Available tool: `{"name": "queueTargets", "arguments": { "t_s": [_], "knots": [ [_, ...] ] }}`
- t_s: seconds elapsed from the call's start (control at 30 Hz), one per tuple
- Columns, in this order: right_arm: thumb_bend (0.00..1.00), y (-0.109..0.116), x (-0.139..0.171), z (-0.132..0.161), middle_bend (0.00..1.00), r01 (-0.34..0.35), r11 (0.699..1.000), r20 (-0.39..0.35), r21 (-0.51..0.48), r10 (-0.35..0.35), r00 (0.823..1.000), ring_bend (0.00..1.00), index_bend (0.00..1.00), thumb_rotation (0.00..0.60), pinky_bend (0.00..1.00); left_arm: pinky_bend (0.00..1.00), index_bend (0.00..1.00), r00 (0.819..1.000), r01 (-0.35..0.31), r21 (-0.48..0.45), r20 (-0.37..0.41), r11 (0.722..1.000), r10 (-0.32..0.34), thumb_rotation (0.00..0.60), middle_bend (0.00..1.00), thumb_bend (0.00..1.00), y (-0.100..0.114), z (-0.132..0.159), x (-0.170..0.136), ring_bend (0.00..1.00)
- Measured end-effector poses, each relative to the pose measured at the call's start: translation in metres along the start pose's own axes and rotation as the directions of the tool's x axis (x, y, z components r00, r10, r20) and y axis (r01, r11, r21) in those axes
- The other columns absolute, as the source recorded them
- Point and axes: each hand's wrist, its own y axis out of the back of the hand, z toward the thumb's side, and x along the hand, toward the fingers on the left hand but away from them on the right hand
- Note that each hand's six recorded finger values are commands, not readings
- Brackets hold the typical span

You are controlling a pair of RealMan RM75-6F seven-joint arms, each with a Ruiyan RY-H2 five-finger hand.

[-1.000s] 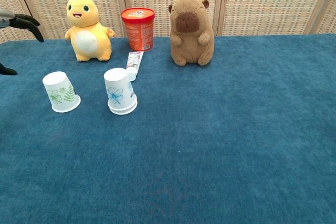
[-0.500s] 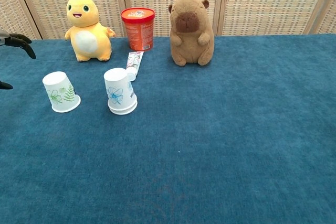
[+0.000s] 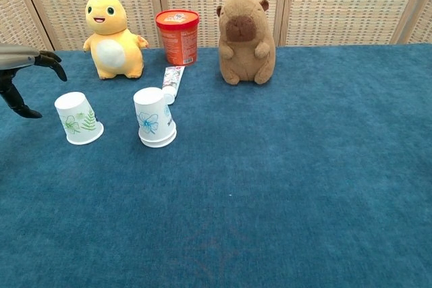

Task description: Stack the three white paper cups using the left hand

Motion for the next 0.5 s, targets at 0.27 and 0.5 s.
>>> {"name": "queueTargets", "arguments": {
  "t_s": [0.27,0.5],
  "knots": [
    [0.0,0.0,0.0,-0.001,0.0,-0.001,1.0,0.002,-0.003,0.001,1.0,0.0,0.0,0.6,0.0,0.0,0.31,1.0,-0.003,0.01,0.02,1.0,0.003,0.6,0.0,0.24,-0.003,0.023,0.011,0.0],
    [0.0,0.002,0.0,-0.002,0.0,0.007,1.0,0.004,-0.008,-0.007,1.0,0.0,0.0,0.6,0.0,0.0,0.46,1.0,-0.001,0.021,0.01,1.0,0.001,0.6,0.0,0.24,-0.005,0.023,0.011,0.0]
  ]
}}
